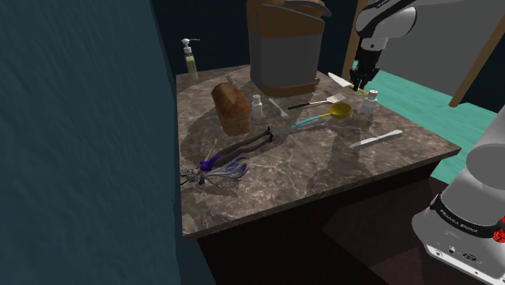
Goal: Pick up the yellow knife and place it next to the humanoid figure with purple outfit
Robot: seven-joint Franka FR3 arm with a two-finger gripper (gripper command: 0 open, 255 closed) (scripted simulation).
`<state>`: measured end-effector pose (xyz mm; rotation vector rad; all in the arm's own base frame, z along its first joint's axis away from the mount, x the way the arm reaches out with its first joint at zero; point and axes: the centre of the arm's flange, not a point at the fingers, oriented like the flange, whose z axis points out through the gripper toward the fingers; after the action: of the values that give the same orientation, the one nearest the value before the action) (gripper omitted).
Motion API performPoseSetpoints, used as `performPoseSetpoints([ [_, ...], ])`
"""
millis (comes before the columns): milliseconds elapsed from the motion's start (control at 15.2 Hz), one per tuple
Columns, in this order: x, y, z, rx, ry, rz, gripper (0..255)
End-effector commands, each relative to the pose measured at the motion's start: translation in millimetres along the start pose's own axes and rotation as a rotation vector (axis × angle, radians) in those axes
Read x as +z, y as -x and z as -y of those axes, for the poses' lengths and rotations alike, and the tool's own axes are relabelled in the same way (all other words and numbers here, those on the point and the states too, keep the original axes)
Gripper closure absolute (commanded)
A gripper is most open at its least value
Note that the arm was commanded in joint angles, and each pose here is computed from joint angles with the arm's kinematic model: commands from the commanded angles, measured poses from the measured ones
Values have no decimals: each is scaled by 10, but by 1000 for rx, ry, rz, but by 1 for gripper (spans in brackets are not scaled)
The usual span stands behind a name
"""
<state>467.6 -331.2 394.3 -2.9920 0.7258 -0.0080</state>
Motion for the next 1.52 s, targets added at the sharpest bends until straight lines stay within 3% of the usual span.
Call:
performPoseSetpoints([
  [0,-100,0,5,0,0,0,255],
  [1452,-1259,11,77,0,0,0,255],
])
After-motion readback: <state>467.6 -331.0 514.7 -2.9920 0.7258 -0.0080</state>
